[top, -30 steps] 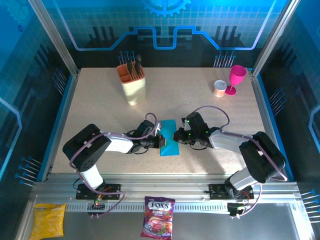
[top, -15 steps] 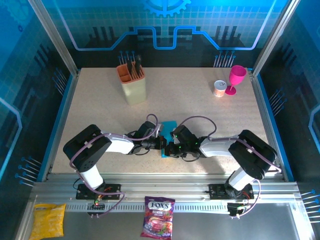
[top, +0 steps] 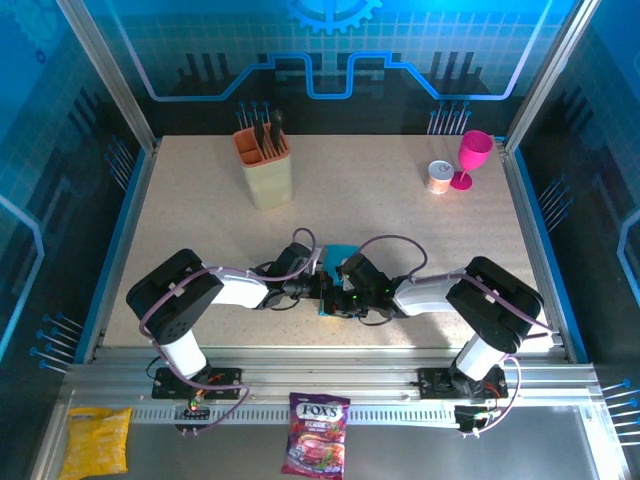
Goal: Fold a paper plane with a square sheet of paper (pick it up from the middle)
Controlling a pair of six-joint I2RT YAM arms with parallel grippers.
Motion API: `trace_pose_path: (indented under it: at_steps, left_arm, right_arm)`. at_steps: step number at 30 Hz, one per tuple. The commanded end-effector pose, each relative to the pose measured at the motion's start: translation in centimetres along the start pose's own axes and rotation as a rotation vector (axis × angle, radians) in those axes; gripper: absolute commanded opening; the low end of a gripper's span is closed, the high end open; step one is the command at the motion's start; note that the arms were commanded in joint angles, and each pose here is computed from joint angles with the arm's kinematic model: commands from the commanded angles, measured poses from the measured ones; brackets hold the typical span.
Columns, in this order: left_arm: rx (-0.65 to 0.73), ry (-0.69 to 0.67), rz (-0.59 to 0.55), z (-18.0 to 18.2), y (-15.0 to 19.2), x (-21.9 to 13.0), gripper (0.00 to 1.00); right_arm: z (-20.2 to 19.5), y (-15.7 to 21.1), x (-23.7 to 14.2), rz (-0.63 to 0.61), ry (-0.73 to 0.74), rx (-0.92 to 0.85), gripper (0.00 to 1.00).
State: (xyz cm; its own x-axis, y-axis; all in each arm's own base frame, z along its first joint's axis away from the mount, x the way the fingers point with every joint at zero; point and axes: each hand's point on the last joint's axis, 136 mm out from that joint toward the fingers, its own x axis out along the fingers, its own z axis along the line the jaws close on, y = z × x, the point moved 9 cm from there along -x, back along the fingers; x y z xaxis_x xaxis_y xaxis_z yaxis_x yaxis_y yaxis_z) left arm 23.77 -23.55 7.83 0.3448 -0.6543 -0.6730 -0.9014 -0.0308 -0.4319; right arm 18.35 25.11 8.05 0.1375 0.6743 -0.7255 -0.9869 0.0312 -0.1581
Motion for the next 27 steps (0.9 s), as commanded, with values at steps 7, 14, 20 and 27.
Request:
trace_pose_path:
  at_steps: [7, 14, 20, 27]
  left_arm:
    - [-0.013, -0.003, 0.012, 0.2, 0.8, 0.1, 0.0]
    - [-0.056, -0.004, 0.014, -0.2, 1.0, 0.2, 0.0]
    - [-0.058, 0.006, 0.017, -1.1, 0.1, -0.2, 0.0]
    - [-0.054, 0.006, -0.007, -1.1, -2.0, -0.6, 0.0]
  right_arm:
    - [1.7, -0.1, -0.5, -0.053, -0.001, -0.041, 0.0]
    - [0.9, 0.1, 1.2, -0.027, 0.03, -0.028, 0.0]
    - [-1.4, 1.2, 1.6, 0.009, 0.114, 0.019, 0.0]
    - [-3.8, 2.2, 1.1, 0.041, 0.204, 0.073, 0.0]
